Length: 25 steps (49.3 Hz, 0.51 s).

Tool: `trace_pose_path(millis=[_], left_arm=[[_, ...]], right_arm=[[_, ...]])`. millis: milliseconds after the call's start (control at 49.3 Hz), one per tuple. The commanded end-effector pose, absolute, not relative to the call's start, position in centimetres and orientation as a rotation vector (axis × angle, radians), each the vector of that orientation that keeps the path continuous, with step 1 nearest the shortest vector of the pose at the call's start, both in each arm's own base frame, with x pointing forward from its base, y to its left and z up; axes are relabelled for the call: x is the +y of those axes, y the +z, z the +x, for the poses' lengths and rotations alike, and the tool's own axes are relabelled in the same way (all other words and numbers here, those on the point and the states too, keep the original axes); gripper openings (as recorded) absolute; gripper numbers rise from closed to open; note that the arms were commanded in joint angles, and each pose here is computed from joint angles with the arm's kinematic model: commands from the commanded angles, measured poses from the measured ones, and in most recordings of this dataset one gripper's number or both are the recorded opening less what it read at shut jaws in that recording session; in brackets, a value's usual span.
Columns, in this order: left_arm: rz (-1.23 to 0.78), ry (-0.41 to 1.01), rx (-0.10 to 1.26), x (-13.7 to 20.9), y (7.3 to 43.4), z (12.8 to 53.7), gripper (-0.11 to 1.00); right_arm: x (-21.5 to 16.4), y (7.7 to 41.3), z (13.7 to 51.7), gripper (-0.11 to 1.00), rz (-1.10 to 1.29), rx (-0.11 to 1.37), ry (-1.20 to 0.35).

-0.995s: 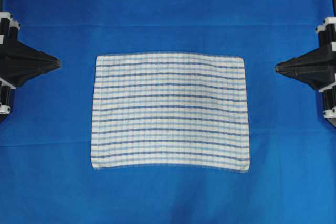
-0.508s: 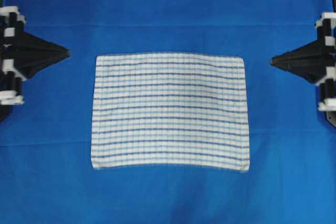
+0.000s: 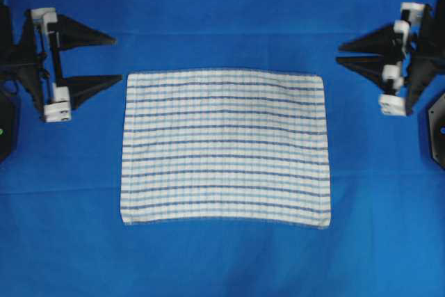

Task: Fold the blue towel.
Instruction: 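Move both grippers to the towel's far corners and grasp them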

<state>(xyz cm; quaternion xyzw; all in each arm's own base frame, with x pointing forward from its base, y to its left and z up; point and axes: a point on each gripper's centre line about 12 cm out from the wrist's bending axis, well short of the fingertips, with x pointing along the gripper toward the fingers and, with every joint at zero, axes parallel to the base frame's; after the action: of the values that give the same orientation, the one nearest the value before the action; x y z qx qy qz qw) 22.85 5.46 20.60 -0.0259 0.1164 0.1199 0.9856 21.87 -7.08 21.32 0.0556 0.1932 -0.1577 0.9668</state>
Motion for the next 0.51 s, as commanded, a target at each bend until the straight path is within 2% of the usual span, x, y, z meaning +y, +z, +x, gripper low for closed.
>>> trace_pose_path(millis=[0, 41, 81, 223, 487], left_arm=[[-0.058, 0.264, 0.244, 6.1, 19.9, 23.2, 0.86], [-0.062, 0.275, 0.265, 6.4, 19.3, 23.3, 0.86], [-0.067, 0.284, 0.294, 6.7, 18.5, 23.5, 0.84], [-0.086, 0.316, 0.386, 7.6, 15.7, 23.9, 0.83], [-0.119, 0.364, 0.532, 9.2, 11.1, 24.7, 0.83]], right_arm=[[-8.1, 20.3, 22.3, 0.56, 0.124, 0.438, -0.351], [-8.4, 19.6, 22.5, 0.65, 0.128, 0.469, -0.361], [-8.8, 18.9, 22.7, 0.69, 0.133, 0.499, -0.371], [-9.7, 16.1, 23.2, 0.63, 0.162, 0.607, -0.395], [-10.5, 11.7, 24.4, 0.63, 0.193, 0.750, -0.399]])
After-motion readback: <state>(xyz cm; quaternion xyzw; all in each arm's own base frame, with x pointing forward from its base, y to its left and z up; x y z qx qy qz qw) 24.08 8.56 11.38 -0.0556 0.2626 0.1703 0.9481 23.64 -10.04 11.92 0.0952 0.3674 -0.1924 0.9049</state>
